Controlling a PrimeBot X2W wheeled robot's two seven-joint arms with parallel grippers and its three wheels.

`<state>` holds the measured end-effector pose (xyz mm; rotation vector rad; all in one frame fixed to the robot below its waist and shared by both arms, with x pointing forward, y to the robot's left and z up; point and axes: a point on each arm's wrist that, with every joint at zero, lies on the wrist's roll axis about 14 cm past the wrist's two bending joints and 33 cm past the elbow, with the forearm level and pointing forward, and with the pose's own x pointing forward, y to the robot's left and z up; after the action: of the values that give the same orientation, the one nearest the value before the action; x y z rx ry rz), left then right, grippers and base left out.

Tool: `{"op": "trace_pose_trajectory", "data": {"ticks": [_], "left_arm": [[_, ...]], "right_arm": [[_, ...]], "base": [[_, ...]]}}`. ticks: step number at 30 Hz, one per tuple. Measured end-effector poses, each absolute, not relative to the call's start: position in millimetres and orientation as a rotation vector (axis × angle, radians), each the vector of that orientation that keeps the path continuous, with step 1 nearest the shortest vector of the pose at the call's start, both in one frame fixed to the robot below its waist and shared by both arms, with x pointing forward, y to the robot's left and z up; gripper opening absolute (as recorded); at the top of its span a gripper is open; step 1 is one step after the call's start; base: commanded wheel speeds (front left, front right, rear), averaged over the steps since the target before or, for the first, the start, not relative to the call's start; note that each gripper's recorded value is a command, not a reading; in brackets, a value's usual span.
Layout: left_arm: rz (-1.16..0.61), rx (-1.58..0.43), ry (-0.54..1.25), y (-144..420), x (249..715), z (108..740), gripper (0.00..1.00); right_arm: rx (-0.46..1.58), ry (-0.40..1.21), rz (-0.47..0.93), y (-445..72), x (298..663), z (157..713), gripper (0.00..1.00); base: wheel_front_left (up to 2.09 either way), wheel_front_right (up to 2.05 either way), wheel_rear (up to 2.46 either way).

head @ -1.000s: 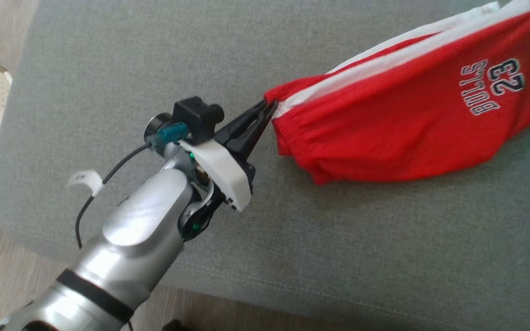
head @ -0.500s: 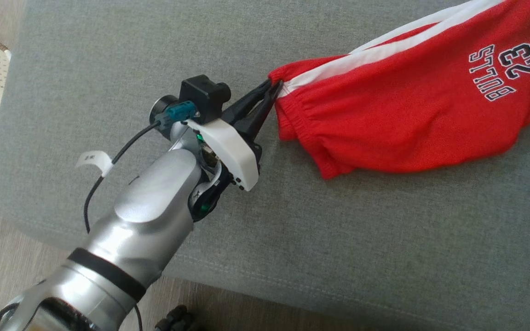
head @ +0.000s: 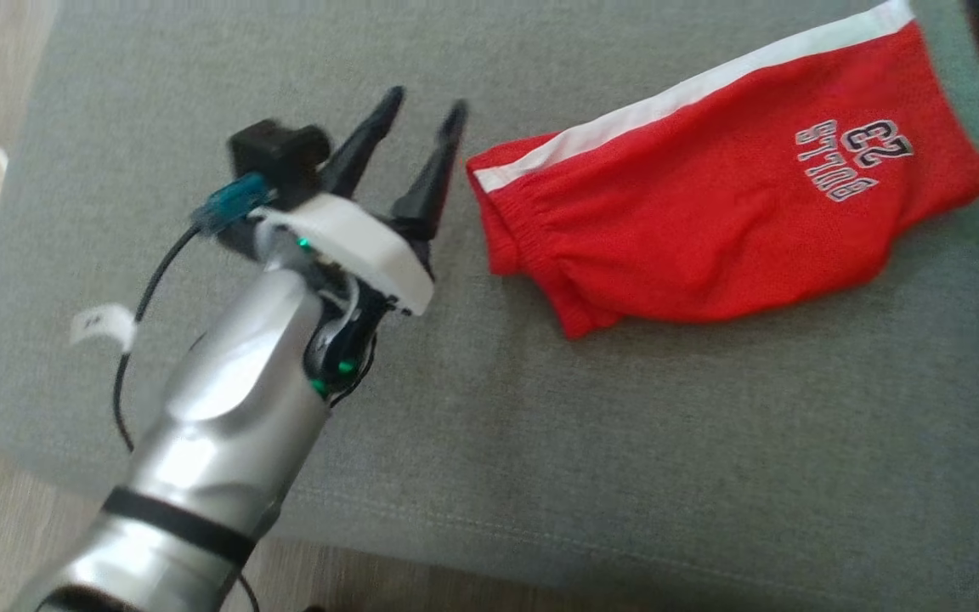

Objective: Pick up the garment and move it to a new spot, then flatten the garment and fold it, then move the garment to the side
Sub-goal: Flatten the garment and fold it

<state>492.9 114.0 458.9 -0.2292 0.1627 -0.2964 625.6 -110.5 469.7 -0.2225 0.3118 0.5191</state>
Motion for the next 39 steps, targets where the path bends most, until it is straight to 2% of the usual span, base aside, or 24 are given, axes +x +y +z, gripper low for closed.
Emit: {"op": "trace_pose_trajectory", "data": {"ticks": [5, 12, 13, 21, 28, 33, 39], "left_arm": [[-0.199, -0.291, 0.064, 131.3, 483.0, 485.4, 1.0], [-0.128, -0.339, -0.077, 143.6, 462.9, 522.9, 1.0], [-0.121, -0.351, -0.091, 142.8, 453.7, 525.1, 1.0], [-0.131, -0.324, -0.107, 134.9, 418.8, 523.6, 1.0], [-0.152, -0.315, -0.079, 126.4, 397.2, 513.4, 1.0], [-0.164, -0.314, -0.061, 118.6, 391.3, 508.7, 1.0], [-0.171, -0.314, -0.057, 115.7, 389.7, 508.0, 1.0]], "right_arm": [[-0.144, 0.216, 0.502, -116.2, 596.0, 479.0, 1.0], [-0.149, 0.077, 0.454, -136.5, 561.3, 509.1, 1.0], [-0.146, 0.061, 0.437, -141.8, 547.9, 511.1, 1.0], [-0.074, -0.009, 0.329, -160.7, 487.4, 515.3, 1.0], [-0.035, 0.022, 0.234, -172.3, 434.2, 490.2, 1.0], [-0.024, 0.028, 0.204, -172.6, 418.5, 484.3, 1.0], [0.013, 0.058, 0.196, -167.3, 419.1, 479.5, 1.0]], "base": [[0.0, 0.0, 0.0], [0.0, 0.0, 0.0], [0.0, 0.0, 0.0], [0.0, 0.0, 0.0], [0.0, 0.0, 0.0], [0.0, 0.0, 0.0], [0.0, 0.0, 0.0]]}}
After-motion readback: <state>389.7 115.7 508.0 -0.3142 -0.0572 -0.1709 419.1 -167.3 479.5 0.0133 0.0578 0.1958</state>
